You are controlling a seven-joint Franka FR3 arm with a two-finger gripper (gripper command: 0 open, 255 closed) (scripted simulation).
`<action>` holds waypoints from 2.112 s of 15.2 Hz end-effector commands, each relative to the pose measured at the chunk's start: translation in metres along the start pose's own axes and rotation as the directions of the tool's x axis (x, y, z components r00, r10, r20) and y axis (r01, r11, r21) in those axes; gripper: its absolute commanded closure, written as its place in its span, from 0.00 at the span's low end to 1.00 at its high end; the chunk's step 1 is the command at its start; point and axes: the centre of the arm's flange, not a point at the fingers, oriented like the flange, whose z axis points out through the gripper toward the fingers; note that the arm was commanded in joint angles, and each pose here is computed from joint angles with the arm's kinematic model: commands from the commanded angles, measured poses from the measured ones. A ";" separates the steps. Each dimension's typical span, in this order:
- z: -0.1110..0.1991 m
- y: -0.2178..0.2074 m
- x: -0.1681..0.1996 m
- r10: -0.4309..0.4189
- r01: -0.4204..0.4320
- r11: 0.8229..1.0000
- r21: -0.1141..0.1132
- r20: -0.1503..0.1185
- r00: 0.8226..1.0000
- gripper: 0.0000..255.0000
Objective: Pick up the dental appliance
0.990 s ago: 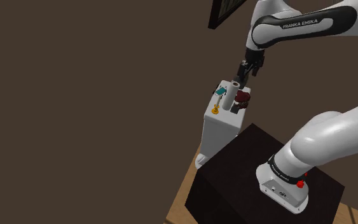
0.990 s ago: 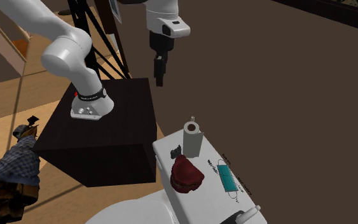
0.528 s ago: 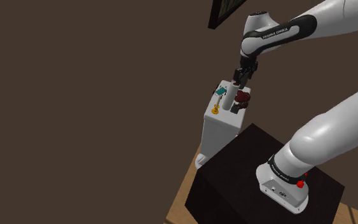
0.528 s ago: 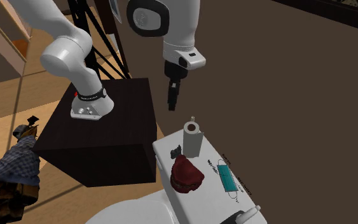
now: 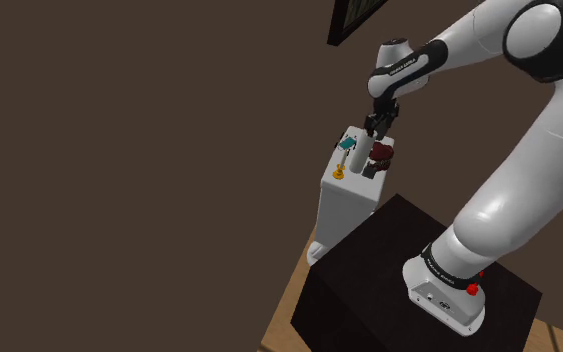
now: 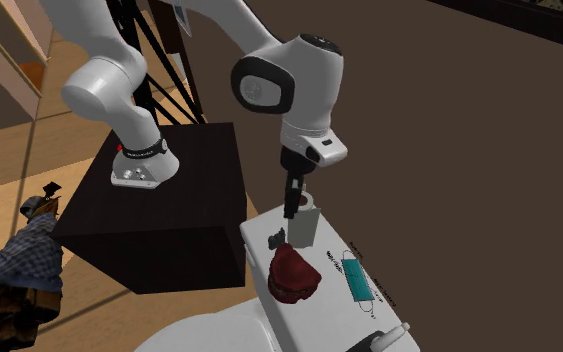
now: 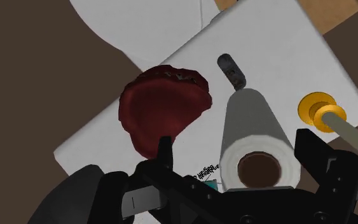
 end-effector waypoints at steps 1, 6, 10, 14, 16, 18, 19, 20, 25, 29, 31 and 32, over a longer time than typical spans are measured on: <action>0.018 0.011 0.012 0.009 -0.009 1.000 -0.010 0.003 1.000 0.00; 0.063 0.042 0.047 0.033 -0.033 0.999 -0.033 0.010 0.999 0.00; 0.098 0.069 0.073 0.052 -0.052 0.997 -0.051 0.015 0.999 0.00; 0.126 0.080 0.087 0.062 -0.061 0.996 -0.060 0.017 0.998 0.00; 0.136 0.078 0.088 0.062 -0.061 0.996 -0.060 0.017 0.998 0.00; 0.147 0.075 0.089 0.062 -0.061 0.996 -0.060 0.017 0.998 0.00; 0.152 0.074 0.090 0.062 -0.061 0.996 -0.060 0.017 0.998 0.00; 0.155 0.074 0.090 0.062 -0.061 0.996 -0.060 0.017 0.998 0.00; 0.155 0.072 0.090 0.062 -0.061 0.996 -0.060 0.018 0.998 1.00; 0.155 0.073 0.090 0.062 -0.061 0.996 -0.060 0.018 0.998 1.00; 0.155 0.074 0.090 0.062 -0.061 0.996 -0.060 0.018 0.998 1.00; 0.155 0.074 0.090 0.062 -0.061 0.996 -0.060 0.017 0.998 1.00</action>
